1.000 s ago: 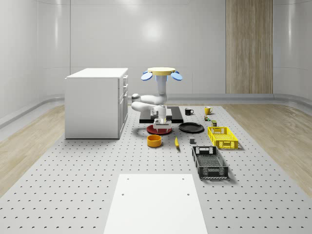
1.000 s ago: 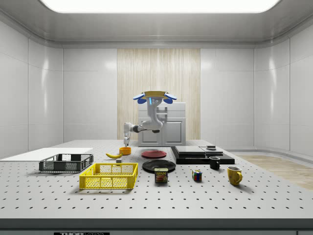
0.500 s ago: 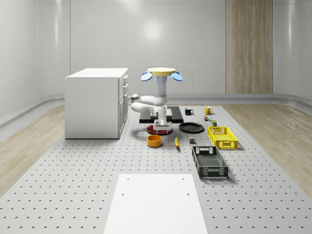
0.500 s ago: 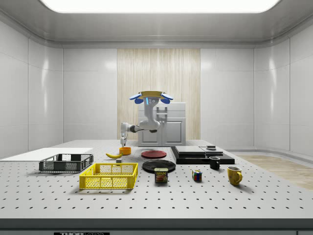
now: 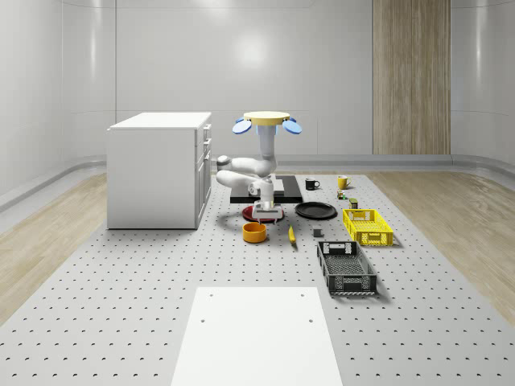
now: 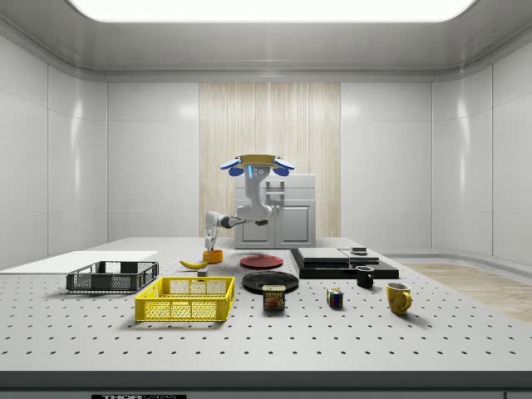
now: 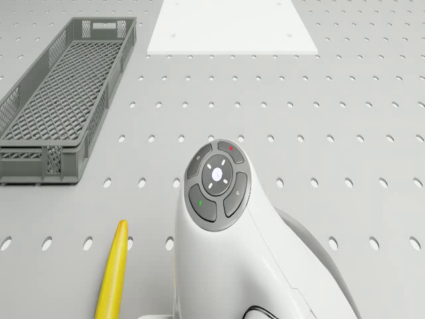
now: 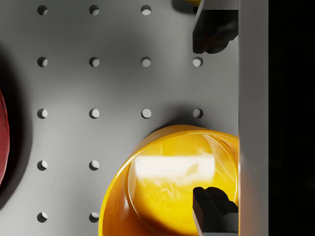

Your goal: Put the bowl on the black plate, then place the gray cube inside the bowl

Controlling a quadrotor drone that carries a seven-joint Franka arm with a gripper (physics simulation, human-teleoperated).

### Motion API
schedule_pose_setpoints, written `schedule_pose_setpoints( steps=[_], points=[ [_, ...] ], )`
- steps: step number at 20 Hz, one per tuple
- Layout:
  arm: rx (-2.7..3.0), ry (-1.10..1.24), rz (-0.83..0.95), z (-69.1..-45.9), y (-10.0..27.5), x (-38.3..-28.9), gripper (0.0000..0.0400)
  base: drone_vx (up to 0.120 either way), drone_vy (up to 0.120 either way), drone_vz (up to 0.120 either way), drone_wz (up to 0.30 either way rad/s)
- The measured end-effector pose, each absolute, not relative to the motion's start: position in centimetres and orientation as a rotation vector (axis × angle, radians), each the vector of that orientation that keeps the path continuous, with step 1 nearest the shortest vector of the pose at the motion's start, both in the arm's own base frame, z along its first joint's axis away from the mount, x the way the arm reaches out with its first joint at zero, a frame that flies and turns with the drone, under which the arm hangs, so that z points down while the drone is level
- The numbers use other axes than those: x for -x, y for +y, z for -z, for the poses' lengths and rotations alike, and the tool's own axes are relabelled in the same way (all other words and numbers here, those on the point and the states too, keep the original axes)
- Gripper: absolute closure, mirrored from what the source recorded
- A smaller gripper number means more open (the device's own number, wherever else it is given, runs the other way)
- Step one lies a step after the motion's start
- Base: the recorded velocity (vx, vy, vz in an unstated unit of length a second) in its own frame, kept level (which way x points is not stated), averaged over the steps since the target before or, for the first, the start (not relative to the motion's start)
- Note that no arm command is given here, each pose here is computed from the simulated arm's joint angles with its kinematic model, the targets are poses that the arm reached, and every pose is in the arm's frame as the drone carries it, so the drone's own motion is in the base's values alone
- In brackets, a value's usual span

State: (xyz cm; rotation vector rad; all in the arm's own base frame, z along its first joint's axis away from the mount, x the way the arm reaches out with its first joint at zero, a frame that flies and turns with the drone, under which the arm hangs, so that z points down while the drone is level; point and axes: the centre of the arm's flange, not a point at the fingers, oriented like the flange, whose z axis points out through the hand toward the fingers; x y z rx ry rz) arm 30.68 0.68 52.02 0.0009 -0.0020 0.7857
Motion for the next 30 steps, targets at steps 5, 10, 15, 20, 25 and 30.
schedule_pose_setpoints(
  steps=[5, 10, 15, 20, 25, 30],
  points=[
    [-0.001, -0.002, -0.786, -53.1, 1.3, -30.68, 0.0, 0.0, 0.0, 0.0, 0.0],
    [-0.001, -0.002, -0.786, -54.0, 1.6, -30.68, 0.0, 0.0, 0.0, 0.0, 0.0],
    [-0.001, -0.002, -0.786, -54.7, 1.8, -30.99, 0.0, 0.0, 0.0, 0.0, 0.0],
    [-0.001, -0.002, -0.786, -54.9, 1.8, -31.71, 0.0085, 0.0, 0.0, 0.0, 0.0],
    [-0.001, -0.002, -0.786, -55.0, 1.8, -31.96, 0.0238, 0.0, 0.0, 0.0, 0.0],
    [-0.001, -0.002, -0.786, -55.1, 1.8, -32.04, 0.0282, 0.0, 0.0, 0.0, 0.0]
  ],
)
